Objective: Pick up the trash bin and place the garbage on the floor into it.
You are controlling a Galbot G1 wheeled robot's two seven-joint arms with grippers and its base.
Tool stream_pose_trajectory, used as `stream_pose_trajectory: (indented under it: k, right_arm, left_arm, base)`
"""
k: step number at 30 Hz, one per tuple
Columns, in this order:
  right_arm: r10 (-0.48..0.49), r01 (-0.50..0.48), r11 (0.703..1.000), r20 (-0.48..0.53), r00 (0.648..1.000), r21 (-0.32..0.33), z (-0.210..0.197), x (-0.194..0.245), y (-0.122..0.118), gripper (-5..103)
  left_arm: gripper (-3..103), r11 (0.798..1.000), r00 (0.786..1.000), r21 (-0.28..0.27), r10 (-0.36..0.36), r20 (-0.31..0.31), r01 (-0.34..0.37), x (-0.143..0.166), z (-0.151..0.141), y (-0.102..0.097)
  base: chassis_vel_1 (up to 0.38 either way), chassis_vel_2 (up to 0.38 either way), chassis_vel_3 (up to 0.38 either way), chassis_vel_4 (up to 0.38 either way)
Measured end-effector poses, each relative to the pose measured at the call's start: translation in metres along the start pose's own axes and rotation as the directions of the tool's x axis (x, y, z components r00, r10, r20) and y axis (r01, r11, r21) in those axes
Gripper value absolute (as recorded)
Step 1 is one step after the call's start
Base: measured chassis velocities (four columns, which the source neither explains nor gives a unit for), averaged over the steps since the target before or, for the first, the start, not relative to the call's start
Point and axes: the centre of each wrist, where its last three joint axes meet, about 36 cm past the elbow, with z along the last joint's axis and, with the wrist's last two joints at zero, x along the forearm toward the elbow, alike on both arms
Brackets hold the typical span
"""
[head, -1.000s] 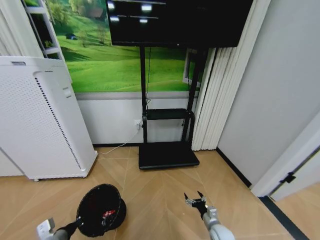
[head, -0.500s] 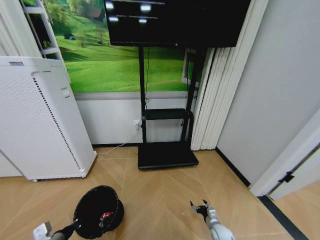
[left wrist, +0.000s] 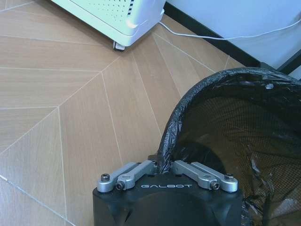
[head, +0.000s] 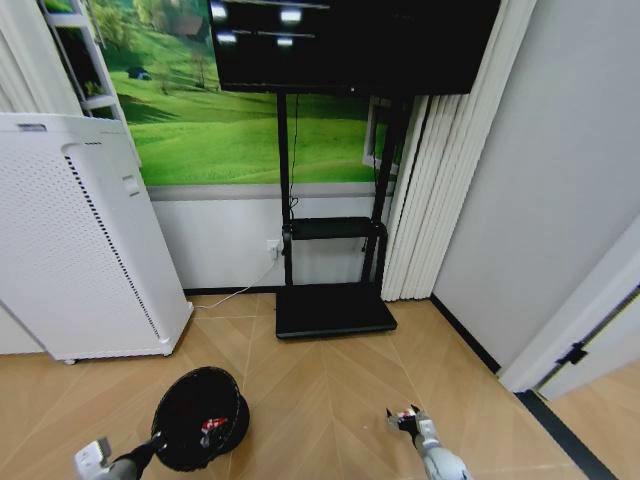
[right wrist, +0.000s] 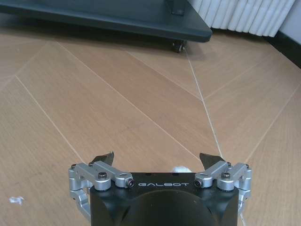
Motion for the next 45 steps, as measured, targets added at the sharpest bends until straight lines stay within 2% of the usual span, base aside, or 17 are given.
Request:
stream_pose_trajectory:
  k: [7, 12, 15, 16, 17, 19, 22, 23, 25, 38, 41, 44, 45]
  right_arm:
    - [-0.003, 0.003, 1.000, -0.034, 0.999, 0.011, 0.011, -0.002, -0.005, 103]
    - [-0.010, 0.011, 1.000, -0.044, 0.999, 0.015, 0.021, -0.005, 0.004, 95]
    - [-0.006, 0.007, 1.000, -0.043, 0.999, 0.017, 0.023, -0.006, 0.006, 95]
    - [0.006, -0.006, 1.000, -0.043, 0.999, 0.015, 0.024, -0.009, 0.008, 90]
    - [0.029, -0.029, 1.000, -0.043, 0.999, 0.011, 0.027, -0.012, 0.010, 75]
    - [0.034, -0.033, 0.999, -0.041, 0.999, 0.011, 0.028, -0.012, 0.009, 65]
    - [0.036, -0.036, 0.999, -0.038, 0.999, 0.011, 0.028, -0.012, 0.009, 59]
    - [0.035, -0.034, 0.999, -0.037, 0.999, 0.014, 0.030, -0.010, 0.009, 51]
    - [0.033, -0.032, 0.999, -0.035, 0.999, 0.015, 0.032, -0.007, 0.009, 47]
    - [0.025, -0.024, 0.999, 0.020, 0.999, -0.027, 0.023, 0.017, 0.015, 47]
    - [0.011, -0.007, 0.999, 0.067, 0.998, -0.050, 0.003, 0.031, 0.014, 47]
    - [0.008, -0.004, 0.999, 0.077, 0.997, -0.050, 0.000, 0.033, 0.015, 47]
    - [-0.003, 0.009, 0.999, 0.137, 0.991, -0.041, -0.016, 0.043, 0.016, 47]
  left_arm:
    - [0, 1.000, 1.000, 0.004, 0.000, 0.007, 0.000, -0.002, -0.001, 0.000]
    - [0, 1.000, 1.000, 0.009, 0.001, 0.024, -0.001, -0.005, -0.001, -0.002]
    - [0, 1.000, 1.000, 0.008, 0.001, 0.024, -0.001, -0.005, -0.001, -0.002]
    - [0, 1.000, 1.000, 0.006, 0.000, 0.024, 0.000, -0.006, -0.001, -0.002]
    - [0, 1.000, 1.000, 0.002, 0.001, 0.030, -0.001, -0.006, -0.005, -0.004]
    - [0, 1.000, 0.999, 0.001, 0.002, 0.032, -0.002, -0.008, -0.006, -0.005]
    - [0, 1.000, 1.000, -0.001, 0.002, 0.031, -0.002, -0.008, -0.006, -0.005]
    - [0, 1.000, 0.999, -0.002, 0.004, 0.032, -0.004, -0.009, -0.007, -0.006]
    - [0, 1.000, 0.999, -0.001, 0.008, 0.034, -0.008, -0.010, -0.009, -0.009]
    - [0, 1.000, 1.000, -0.016, 0.014, 0.024, -0.014, -0.016, -0.009, -0.013]
    - [0, 0.999, 0.999, -0.037, 0.021, 0.024, -0.020, -0.021, -0.013, -0.017]
    - [0, 0.999, 0.999, -0.041, 0.023, 0.025, -0.022, -0.022, -0.014, -0.019]
    - [0, 0.998, 0.999, -0.057, 0.032, 0.028, -0.030, -0.027, -0.019, -0.025]
  base:
    - [0.000, 0.000, 0.000, 0.000]
    - [0.000, 0.000, 0.000, 0.000]
    - [0.000, 0.000, 0.000, 0.000]
    - [0.000, 0.000, 0.000, 0.000]
    - [0.000, 0.000, 0.000, 0.000]
    - [0.000, 0.000, 0.000, 0.000]
    - [0.000, 0.000, 0.000, 0.000]
    - [0.000, 0.000, 0.000, 0.000]
    - [0.000, 0.000, 0.000, 0.000]
    - [0.000, 0.000, 0.000, 0.000]
    - [0.000, 0.000, 0.000, 0.000]
    - [0.000, 0.000, 0.000, 0.000]
    - [0.000, 0.000, 0.000, 0.000]
